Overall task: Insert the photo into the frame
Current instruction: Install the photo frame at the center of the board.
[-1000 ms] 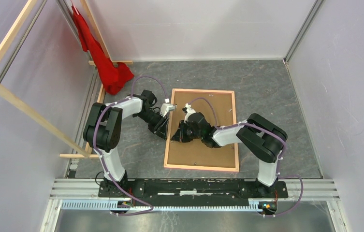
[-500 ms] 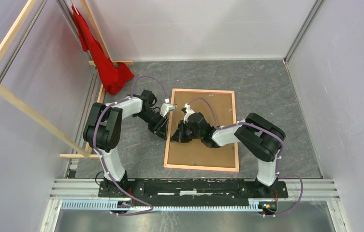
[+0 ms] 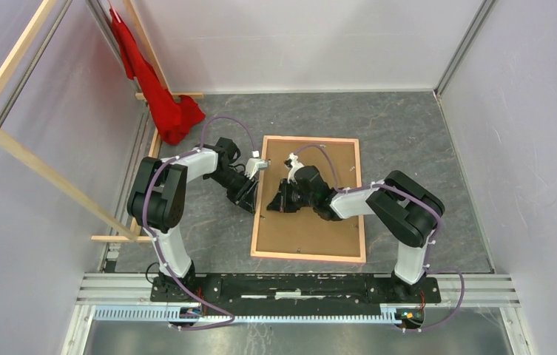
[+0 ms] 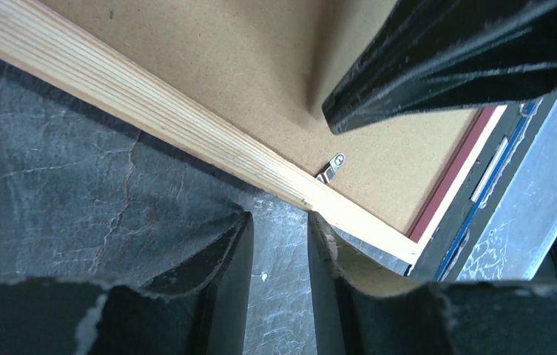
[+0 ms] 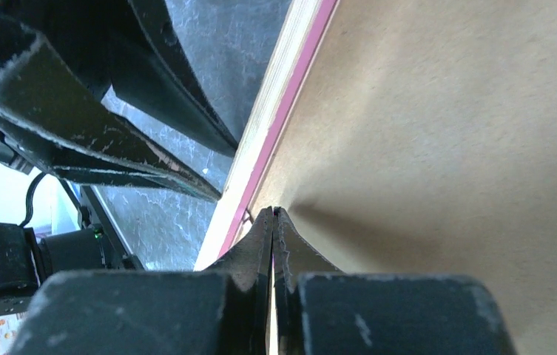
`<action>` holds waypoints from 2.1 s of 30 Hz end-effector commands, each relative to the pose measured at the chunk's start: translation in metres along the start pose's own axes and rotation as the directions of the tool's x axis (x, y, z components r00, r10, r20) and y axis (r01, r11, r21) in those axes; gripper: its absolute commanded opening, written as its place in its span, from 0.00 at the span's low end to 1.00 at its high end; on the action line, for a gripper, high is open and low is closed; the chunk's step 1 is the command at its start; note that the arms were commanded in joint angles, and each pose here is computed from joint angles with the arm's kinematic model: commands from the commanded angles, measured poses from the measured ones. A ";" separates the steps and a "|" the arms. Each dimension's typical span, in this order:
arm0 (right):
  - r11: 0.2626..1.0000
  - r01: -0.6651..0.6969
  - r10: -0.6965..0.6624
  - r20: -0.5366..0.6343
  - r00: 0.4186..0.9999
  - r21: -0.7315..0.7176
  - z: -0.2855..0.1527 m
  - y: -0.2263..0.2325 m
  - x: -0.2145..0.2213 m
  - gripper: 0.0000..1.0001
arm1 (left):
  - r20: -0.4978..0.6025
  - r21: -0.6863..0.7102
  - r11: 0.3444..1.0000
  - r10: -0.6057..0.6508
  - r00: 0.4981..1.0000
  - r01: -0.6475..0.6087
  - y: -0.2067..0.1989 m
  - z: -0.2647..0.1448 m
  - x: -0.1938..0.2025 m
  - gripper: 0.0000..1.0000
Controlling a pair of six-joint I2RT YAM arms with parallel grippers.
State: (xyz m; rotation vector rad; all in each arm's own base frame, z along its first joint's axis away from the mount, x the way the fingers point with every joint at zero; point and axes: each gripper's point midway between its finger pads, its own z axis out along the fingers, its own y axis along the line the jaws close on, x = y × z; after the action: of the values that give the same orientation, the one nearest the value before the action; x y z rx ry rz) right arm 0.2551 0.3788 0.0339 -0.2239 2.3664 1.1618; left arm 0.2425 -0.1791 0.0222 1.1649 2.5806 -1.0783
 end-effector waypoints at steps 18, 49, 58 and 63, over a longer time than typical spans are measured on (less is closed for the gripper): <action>0.996 0.068 -0.072 -0.073 0.995 -0.057 0.010 0.015 0.016 0.00 | 0.038 -0.009 1.000 0.030 0.999 -0.030 -0.004 -0.007 -0.014 0.40; 0.990 0.003 -0.020 0.122 0.992 0.139 0.064 -0.086 -0.167 0.11 | 0.215 0.000 0.987 -0.156 0.964 0.159 0.070 -0.009 -0.092 0.38; 0.996 -0.027 0.019 0.096 0.995 0.090 0.073 -0.081 -0.159 0.06 | 0.210 -0.001 0.987 -0.157 0.965 0.161 0.071 -0.008 -0.089 0.36; 0.992 -0.041 0.028 0.110 0.994 0.121 0.060 -0.087 -0.151 0.06 | 0.207 -0.005 0.987 -0.156 0.966 0.161 0.071 -0.008 -0.088 0.35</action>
State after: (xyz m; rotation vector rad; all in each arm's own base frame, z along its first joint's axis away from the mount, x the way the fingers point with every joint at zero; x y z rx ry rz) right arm 0.4522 0.3727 0.0303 -0.0992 2.2920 1.0517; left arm 0.3495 -0.1959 0.0257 0.8112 2.5408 -1.1603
